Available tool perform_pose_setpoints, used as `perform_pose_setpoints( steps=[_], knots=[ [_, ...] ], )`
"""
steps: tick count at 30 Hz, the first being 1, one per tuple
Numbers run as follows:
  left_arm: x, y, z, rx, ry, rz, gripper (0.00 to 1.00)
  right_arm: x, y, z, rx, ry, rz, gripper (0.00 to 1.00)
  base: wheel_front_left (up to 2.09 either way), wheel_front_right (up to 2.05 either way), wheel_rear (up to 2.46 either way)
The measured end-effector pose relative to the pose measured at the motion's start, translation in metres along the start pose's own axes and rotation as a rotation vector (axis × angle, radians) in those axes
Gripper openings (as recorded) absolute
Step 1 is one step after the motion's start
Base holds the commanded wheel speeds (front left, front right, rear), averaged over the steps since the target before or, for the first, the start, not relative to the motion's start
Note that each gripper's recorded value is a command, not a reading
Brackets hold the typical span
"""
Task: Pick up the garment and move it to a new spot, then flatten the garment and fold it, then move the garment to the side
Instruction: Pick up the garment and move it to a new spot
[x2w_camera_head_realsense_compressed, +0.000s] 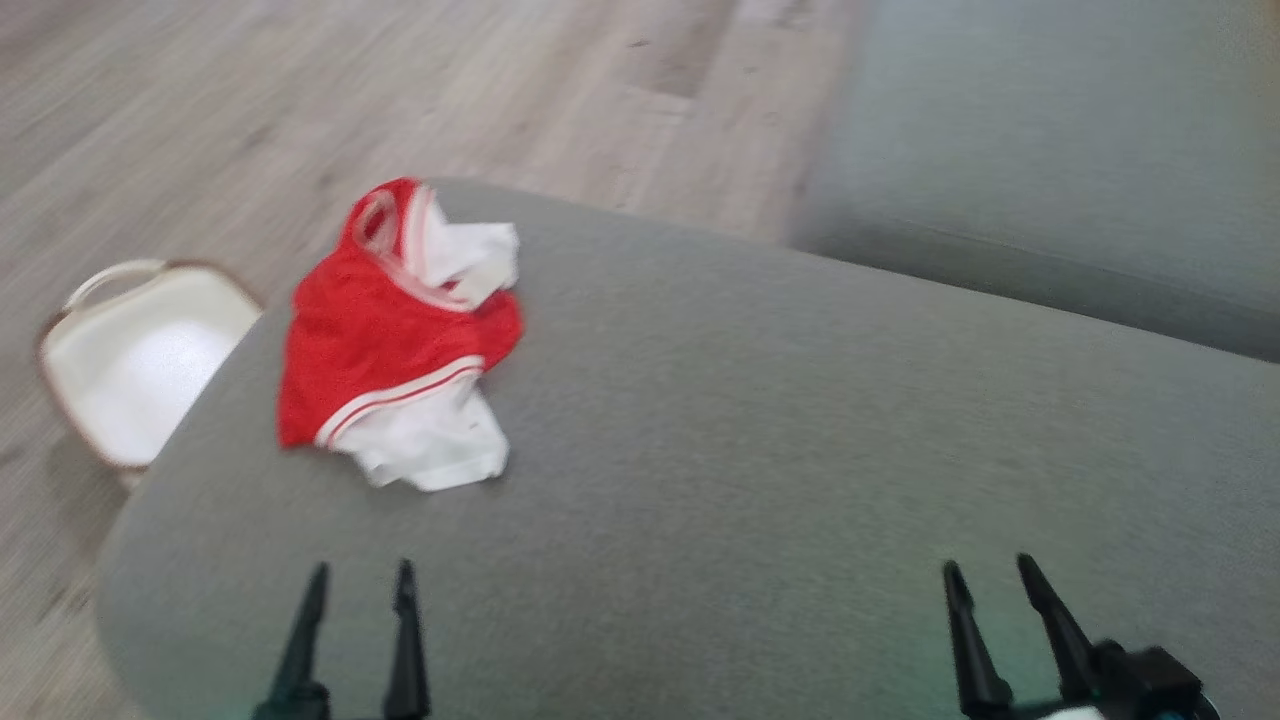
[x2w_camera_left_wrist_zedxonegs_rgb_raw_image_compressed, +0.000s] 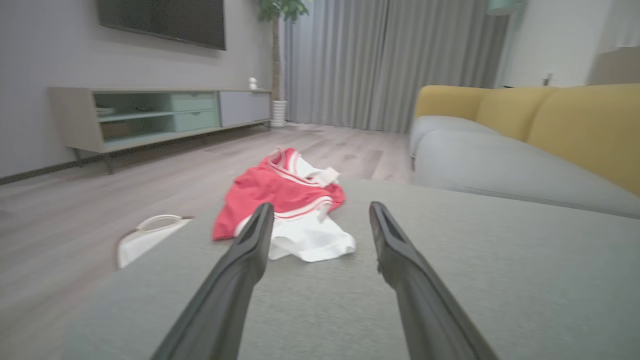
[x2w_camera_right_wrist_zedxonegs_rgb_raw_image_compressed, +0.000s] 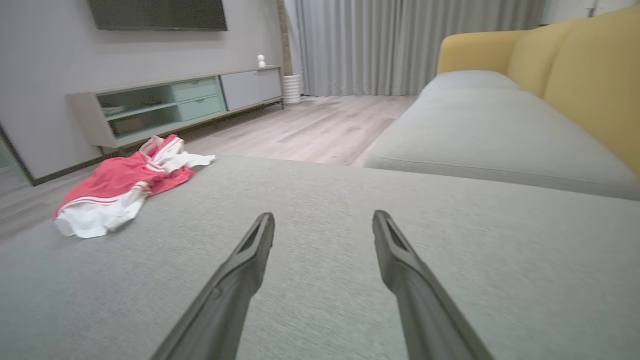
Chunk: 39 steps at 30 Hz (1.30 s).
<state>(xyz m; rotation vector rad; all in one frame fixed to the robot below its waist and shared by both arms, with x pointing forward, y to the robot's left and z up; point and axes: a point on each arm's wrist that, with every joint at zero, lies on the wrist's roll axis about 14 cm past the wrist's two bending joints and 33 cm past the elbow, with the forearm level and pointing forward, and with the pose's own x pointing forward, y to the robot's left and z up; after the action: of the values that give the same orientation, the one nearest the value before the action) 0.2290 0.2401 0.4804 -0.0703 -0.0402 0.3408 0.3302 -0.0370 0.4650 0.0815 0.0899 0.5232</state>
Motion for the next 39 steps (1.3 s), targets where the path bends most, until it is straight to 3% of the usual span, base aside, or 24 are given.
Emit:
perform_pose_setpoints(
  steps=[8, 16, 22, 26, 30, 34, 39],
  knots=[
    [-0.008, 0.048, 0.015, 0.055, -0.023, 0.197, 1.0, 0.048, 0.04, 0.0, -0.001, 0.007, 0.163, 1.0, 0.0, 0.0, 0.0],
    [0.001, 0.061, 0.034, 0.083, -0.065, 0.241, 1.0, 0.056, 0.033, -0.017, -0.032, 0.058, 0.194, 1.0, 0.0, 0.0, 0.0],
    [0.069, 0.077, 0.105, 0.126, -0.262, 0.25, 1.0, 0.066, 0.005, -0.029, -0.098, 0.082, 0.199, 1.0, 0.0, 0.0, 0.0],
    [0.135, 0.06, 0.135, 0.149, -0.329, 0.157, 1.0, 0.085, -0.024, -0.033, -0.151, 0.078, 0.198, 1.0, 0.0, 0.0, 0.0],
    [0.207, 0.035, 0.117, 0.141, -0.227, 0.045, 1.0, 0.102, -0.055, -0.041, -0.187, 0.078, 0.179, 1.0, 0.0, 0.0, 0.0],
    [0.273, 0.006, 0.075, 0.134, 0.002, -0.045, 1.0, 0.109, -0.078, -0.057, -0.209, 0.102, 0.168, 1.0, 0.0, 0.0, 0.0],
    [0.306, -0.003, -0.004, 0.113, 0.337, -0.039, 1.0, 0.113, -0.098, -0.069, -0.218, 0.117, 0.153, 1.0, 0.0, 0.0, 0.0]
  ],
)
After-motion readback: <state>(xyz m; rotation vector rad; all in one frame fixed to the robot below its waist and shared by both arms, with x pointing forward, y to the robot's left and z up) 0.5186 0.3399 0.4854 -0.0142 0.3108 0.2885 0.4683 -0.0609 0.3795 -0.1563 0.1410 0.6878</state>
